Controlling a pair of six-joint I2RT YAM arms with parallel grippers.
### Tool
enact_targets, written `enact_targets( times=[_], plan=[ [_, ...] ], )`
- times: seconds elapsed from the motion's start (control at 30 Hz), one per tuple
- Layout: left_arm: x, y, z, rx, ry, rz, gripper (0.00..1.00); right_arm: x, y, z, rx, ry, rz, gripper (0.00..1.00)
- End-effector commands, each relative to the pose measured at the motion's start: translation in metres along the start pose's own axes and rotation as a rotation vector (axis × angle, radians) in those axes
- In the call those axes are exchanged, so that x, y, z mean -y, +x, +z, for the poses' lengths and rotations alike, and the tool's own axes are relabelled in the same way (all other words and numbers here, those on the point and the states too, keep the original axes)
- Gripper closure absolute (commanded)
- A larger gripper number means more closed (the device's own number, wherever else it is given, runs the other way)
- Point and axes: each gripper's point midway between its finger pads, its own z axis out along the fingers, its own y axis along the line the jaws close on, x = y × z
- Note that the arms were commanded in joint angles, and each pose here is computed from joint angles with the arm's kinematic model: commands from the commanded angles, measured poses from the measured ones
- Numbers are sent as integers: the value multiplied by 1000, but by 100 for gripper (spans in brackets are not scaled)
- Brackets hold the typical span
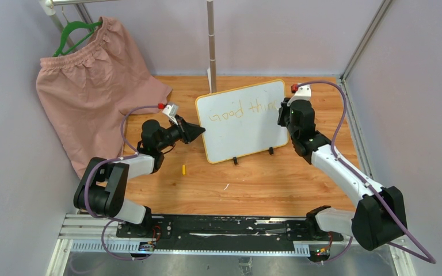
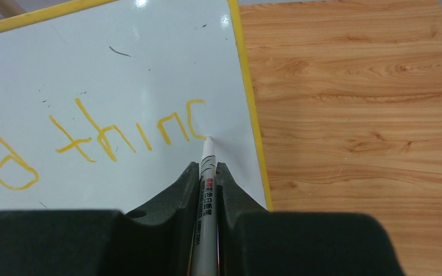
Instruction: Write a sentence on the whiteboard
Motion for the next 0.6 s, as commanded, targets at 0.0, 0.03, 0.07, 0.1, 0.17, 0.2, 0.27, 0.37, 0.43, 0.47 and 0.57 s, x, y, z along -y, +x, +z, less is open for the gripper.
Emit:
enact_targets(
  times=[0.0,0.03,0.07,0.1,0.17,0.2,0.27,0.37,0.43,0.47,0.57],
  plan=[
    [8,-11,3,21,23,51,100,6,-19,2,33,40,-3,100],
    [8,-10,3,20,24,51,100,6,-21,2,36,41,-1,100],
    [8,-10,3,20,24,51,100,6,-24,3,39,42,0,100],
    [8,-10,3,21,25,51,100,5,-26,4,42,40,0,100],
    [7,-10,3,20,23,50,100,5,-30,5,48,40,0,100],
    [8,-10,3,20,24,50,100,4,-31,6,51,38,0,100],
    [7,-10,3,19,24,50,100,3,-36,6,59,37,1,100],
    [8,-9,3,18,25,51,100,2,-41,8,67,35,-3,100],
    [8,-10,3,20,25,51,100,2,-44,9,72,36,-5,100],
    [8,-10,3,20,26,51,100,2,-44,9,72,38,-4,100],
    [8,-10,3,19,25,51,100,4,-43,11,68,40,-5,100]
  ],
)
